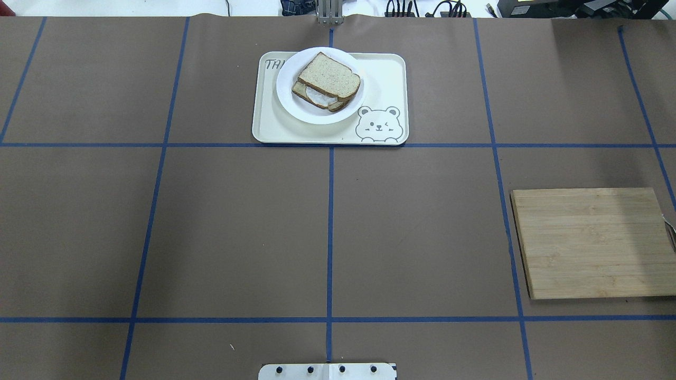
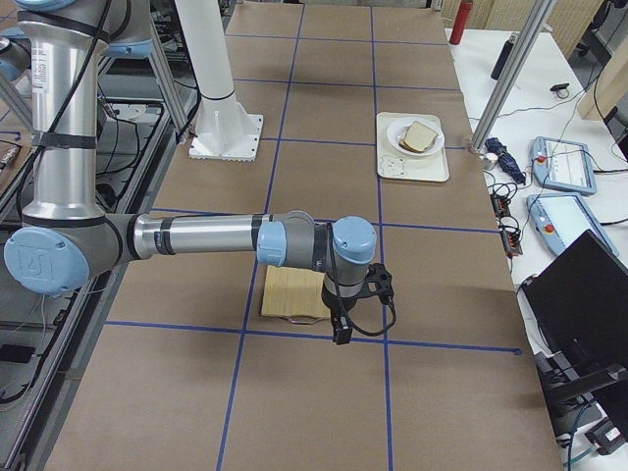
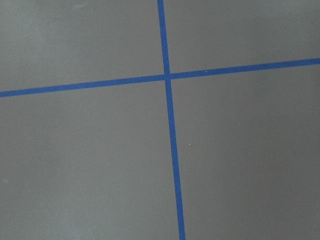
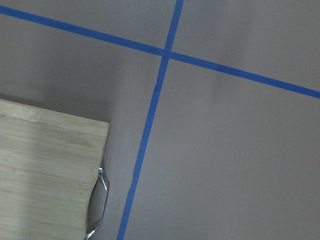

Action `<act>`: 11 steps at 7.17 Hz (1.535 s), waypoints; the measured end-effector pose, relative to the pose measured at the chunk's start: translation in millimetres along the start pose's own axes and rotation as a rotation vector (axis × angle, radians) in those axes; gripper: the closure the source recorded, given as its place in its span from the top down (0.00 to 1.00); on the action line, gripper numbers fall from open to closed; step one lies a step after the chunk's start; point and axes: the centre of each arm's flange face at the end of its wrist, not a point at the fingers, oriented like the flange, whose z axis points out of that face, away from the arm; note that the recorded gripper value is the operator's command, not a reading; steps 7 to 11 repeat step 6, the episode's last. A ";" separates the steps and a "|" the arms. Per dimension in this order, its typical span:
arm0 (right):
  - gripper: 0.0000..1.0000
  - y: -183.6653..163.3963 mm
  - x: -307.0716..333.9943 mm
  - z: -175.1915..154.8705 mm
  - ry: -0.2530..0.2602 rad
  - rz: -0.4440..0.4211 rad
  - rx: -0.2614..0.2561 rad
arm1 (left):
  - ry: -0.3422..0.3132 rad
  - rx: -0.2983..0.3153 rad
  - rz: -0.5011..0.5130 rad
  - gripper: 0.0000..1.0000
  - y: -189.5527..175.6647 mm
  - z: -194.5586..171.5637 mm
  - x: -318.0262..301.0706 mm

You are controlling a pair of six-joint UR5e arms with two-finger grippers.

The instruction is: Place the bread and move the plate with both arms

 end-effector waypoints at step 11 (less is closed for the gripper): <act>1.00 6.5 -1.1 1.1 -0.003 0.009 -0.002 | -0.002 0.005 -0.010 0.99 22.1 -6.7 0.6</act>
